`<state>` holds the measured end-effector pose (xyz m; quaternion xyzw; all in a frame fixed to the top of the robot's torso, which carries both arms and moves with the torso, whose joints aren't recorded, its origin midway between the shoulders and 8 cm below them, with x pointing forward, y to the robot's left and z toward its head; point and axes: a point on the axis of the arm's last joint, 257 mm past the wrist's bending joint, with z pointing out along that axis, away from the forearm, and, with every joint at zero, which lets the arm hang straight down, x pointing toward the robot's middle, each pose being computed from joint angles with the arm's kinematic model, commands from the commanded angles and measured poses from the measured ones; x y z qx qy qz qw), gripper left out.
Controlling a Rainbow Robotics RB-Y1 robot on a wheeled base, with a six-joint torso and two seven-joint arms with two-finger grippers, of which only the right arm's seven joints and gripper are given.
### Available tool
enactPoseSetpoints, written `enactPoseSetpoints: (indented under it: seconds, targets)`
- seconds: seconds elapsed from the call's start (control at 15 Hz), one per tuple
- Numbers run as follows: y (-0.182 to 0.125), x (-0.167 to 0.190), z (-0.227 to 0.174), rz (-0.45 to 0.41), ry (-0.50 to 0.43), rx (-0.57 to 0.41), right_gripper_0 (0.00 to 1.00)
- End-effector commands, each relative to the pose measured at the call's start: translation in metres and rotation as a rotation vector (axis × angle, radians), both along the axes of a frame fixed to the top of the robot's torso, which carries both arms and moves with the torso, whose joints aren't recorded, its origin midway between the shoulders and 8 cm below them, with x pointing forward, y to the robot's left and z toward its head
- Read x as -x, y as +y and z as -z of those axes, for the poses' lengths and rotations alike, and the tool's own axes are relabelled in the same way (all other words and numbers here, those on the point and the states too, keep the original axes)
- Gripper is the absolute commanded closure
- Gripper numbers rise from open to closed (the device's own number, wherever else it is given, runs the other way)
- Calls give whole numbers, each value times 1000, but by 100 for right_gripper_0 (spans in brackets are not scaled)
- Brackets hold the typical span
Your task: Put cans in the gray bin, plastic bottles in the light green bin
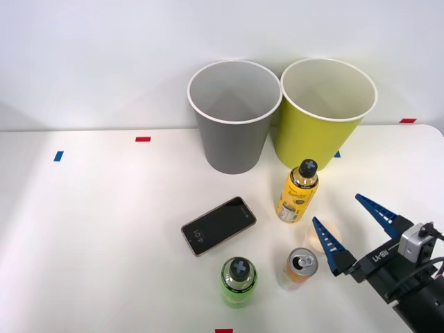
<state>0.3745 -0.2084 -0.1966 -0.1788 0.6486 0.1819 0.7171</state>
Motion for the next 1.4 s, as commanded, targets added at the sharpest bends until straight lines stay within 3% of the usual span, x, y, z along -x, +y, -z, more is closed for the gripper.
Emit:
enactPoseSetpoints:
  seconds: [0.07,0.53,0.93,1.27,1.4]
  targets:
    - [12,-3,-2,-44,1,10,0]
    - [11,-35,2,-59,0,93,0]
    - [31,-37,4,-109,17,75,0]
    - [26,-57,15,-109,7,124,0]
    - [31,-58,19,-119,13,92,0]
